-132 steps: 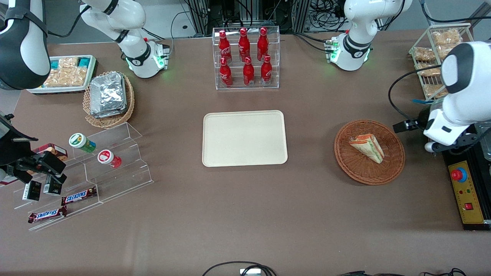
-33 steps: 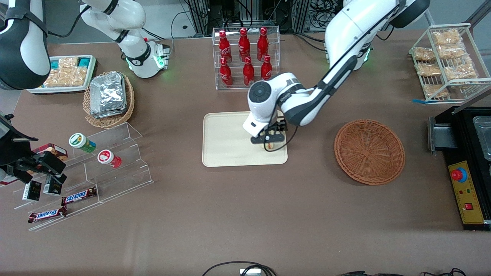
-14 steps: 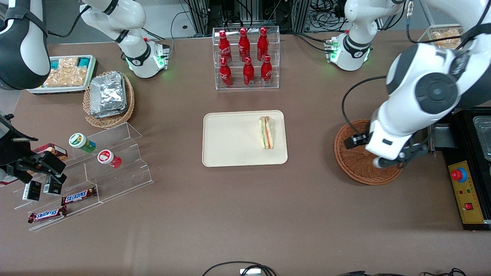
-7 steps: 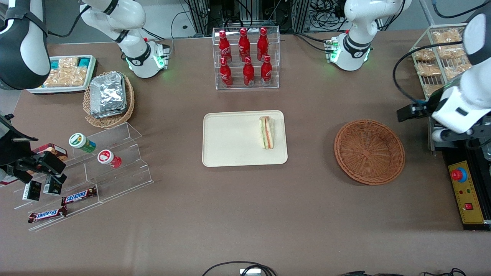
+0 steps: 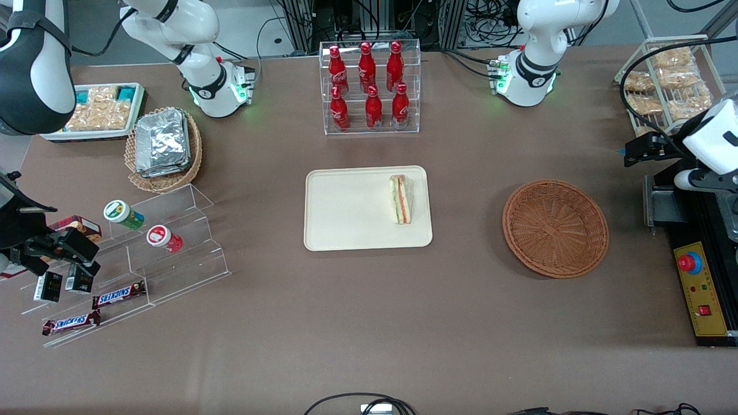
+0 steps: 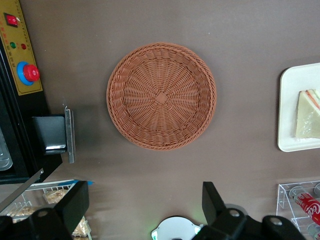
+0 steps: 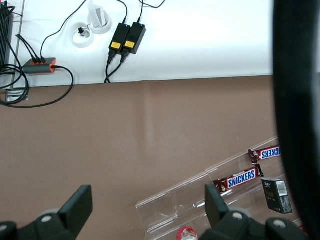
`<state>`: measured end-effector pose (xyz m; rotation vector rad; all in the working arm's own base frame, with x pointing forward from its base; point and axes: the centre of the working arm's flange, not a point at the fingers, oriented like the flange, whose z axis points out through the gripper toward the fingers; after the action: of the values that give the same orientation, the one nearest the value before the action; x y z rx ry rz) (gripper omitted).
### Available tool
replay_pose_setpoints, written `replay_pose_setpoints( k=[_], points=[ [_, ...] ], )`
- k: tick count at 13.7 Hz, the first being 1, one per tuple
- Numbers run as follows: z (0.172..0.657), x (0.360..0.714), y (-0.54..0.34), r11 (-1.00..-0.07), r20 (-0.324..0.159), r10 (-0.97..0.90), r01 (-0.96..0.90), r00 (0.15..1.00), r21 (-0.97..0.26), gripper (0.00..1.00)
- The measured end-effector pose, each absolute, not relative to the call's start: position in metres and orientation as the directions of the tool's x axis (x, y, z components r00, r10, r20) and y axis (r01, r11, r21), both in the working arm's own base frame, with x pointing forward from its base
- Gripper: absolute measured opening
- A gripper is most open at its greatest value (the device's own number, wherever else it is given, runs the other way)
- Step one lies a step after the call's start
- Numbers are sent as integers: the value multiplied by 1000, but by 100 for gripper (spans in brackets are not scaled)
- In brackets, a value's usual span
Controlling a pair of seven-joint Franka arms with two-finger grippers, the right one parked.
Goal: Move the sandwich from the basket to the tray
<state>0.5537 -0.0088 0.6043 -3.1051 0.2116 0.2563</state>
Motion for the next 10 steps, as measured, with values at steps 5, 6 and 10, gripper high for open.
replay_pose_setpoints(
  k=[5, 6, 10],
  points=[
    [603, 554, -8, -990, -167, -136, -139, 976, -7, 100],
    [603, 554, -8, -990, -168, -135, -139, 976, -7, 100],
    [602, 554, -7, -990, -169, -135, -138, 976, -7, 100]
  ],
)
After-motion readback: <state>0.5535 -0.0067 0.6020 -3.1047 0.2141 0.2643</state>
